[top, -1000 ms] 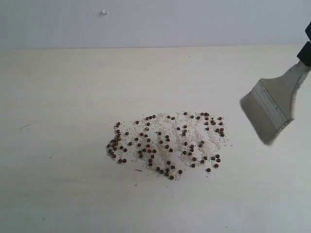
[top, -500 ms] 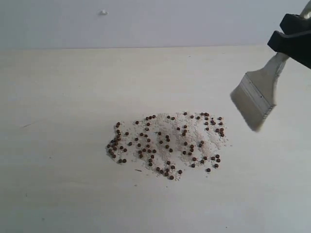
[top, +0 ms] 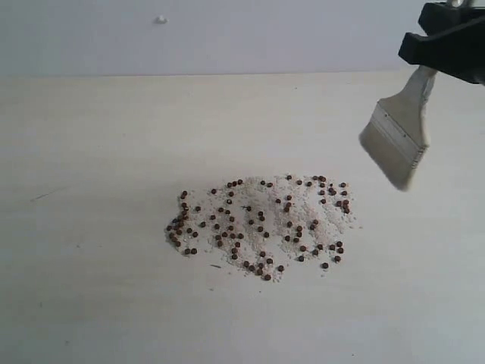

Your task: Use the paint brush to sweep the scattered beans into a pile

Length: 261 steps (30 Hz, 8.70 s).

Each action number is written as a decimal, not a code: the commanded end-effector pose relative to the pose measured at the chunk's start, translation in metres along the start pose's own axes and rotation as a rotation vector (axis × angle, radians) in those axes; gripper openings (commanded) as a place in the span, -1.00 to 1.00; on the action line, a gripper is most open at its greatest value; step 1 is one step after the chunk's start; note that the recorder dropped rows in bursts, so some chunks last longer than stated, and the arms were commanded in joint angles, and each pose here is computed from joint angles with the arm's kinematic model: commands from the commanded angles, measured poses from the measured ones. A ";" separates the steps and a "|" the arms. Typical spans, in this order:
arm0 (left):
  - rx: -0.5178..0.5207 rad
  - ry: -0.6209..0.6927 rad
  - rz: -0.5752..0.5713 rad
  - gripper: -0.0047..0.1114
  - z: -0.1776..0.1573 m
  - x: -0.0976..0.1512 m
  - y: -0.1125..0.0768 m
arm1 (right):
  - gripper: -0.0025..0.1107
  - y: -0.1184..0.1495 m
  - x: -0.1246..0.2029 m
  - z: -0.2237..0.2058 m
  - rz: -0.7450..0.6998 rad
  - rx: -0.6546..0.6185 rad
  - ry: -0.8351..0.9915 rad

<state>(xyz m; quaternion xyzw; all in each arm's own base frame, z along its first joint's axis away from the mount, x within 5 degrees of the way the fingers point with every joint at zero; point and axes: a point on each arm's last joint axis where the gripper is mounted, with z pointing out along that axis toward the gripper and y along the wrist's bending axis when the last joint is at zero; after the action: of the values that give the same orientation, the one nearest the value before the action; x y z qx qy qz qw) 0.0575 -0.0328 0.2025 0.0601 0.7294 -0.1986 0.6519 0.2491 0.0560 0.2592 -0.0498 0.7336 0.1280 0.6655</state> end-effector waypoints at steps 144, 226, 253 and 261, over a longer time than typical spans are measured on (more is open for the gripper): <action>0.010 0.006 0.001 -0.92 0.000 0.001 -0.001 | -0.96 0.205 0.139 0.091 0.300 0.241 -0.061; 0.010 0.006 0.001 -0.92 0.000 0.001 -0.001 | -0.96 0.159 0.112 0.012 0.313 0.162 -0.035; 0.010 0.006 0.001 -0.92 0.000 0.001 -0.001 | -0.96 0.174 0.122 -0.009 -0.042 0.189 0.054; 0.010 0.006 0.001 -0.92 0.000 0.001 -0.001 | -0.96 0.175 0.121 -0.008 -0.096 0.176 0.053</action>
<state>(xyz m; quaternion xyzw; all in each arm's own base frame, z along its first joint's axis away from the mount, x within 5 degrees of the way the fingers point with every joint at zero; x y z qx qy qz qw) 0.0575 -0.0330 0.2025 0.0597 0.7292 -0.2003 0.6516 0.1853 0.2352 0.1592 -0.0179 0.7593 0.0394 0.6493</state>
